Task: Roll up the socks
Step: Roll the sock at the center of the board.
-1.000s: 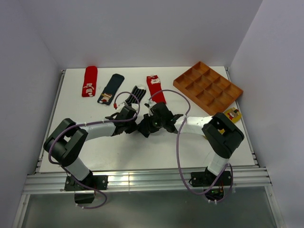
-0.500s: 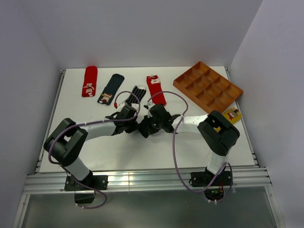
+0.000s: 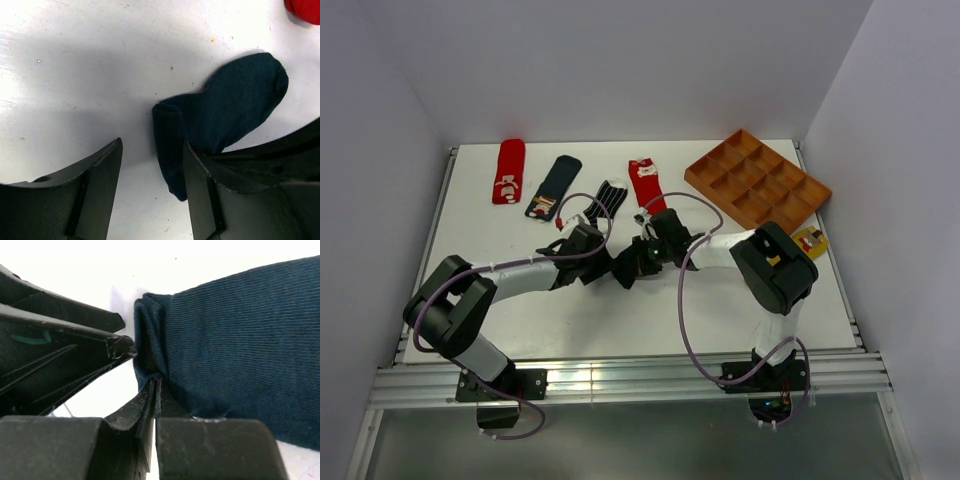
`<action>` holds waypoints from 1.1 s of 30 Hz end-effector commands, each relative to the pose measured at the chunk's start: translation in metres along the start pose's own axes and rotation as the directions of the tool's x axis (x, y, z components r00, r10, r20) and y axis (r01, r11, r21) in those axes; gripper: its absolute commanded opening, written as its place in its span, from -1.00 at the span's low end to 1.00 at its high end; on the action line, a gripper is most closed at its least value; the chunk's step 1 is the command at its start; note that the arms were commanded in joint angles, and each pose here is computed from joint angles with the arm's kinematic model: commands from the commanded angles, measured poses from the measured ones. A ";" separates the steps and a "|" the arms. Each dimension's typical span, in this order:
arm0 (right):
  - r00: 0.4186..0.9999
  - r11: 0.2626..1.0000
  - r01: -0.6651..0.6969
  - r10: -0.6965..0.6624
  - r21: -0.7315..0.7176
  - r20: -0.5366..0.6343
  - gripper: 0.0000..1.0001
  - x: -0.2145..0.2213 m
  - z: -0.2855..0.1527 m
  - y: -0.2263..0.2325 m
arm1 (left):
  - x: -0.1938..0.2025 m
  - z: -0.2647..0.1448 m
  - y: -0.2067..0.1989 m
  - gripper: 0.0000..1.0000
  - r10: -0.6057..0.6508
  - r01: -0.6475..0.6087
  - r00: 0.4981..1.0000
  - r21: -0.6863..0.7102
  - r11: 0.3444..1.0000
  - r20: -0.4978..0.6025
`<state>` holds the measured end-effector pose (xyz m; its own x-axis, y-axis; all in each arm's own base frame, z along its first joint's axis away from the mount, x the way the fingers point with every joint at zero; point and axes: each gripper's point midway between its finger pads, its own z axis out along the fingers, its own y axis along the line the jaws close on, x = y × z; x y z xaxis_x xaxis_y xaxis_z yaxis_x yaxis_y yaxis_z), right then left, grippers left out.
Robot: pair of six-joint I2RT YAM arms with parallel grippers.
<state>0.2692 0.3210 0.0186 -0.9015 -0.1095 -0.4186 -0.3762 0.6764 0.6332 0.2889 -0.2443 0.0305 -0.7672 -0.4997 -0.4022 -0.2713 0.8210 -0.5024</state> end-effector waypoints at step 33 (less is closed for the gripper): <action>0.935 0.944 -0.295 0.317 0.147 -0.160 -0.93 0.050 0.008 -0.078 | 0.004 0.020 0.006 -0.15 -0.069 0.069 0.996 -0.001 0.998 -0.049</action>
<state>0.2719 0.3143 0.0116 -0.9808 -0.0453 -0.1895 -0.1809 0.5733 0.7992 0.3018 -0.2544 0.0269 -0.7587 -0.5539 -0.3429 -0.2925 0.7600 -0.5804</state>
